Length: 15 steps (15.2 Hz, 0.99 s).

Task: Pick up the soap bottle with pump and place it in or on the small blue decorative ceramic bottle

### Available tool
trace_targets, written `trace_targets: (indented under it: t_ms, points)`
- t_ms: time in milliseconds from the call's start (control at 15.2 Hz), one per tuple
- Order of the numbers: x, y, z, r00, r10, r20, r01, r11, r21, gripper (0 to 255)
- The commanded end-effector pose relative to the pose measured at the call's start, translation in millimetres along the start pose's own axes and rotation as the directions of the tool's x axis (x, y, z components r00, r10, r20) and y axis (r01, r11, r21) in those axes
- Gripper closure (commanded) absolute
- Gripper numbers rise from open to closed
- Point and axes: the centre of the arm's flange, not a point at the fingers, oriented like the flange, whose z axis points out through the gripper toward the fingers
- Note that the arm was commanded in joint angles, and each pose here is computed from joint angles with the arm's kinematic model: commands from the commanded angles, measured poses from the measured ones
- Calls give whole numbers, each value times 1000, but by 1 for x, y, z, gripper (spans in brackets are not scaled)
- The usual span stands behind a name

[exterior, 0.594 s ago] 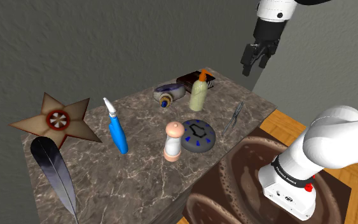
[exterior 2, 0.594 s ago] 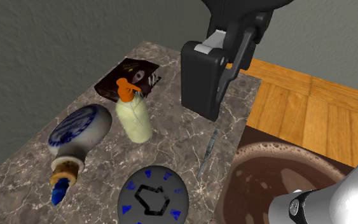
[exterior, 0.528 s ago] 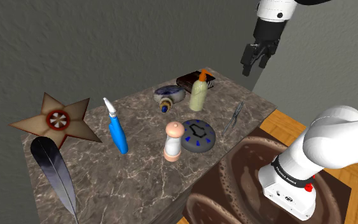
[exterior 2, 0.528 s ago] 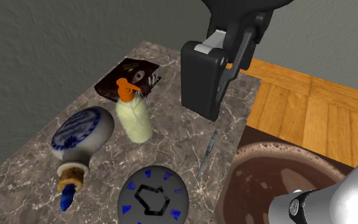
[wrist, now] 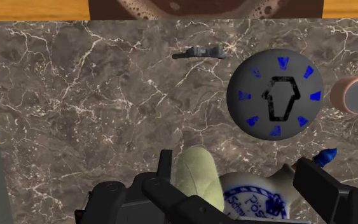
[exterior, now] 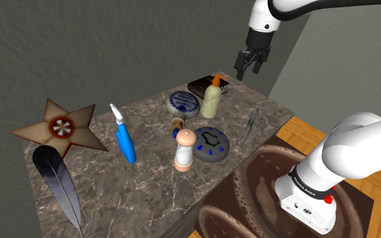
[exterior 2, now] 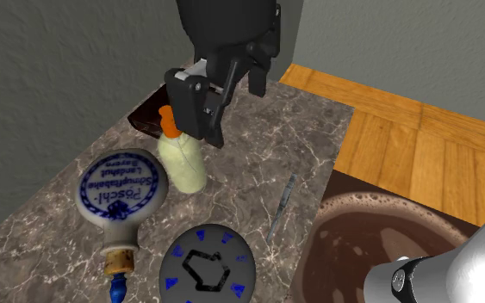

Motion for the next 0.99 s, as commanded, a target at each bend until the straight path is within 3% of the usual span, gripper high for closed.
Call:
trace_targets:
  t_ms: [0,594,924]
  points:
    - [22,3,10,1000,-6,-14,6,1000,11,0]
    - [123,9,58,998,-32,-63,36,998,59,0]
    - [130,8,82,997,-33,-65,37,997,61,0]
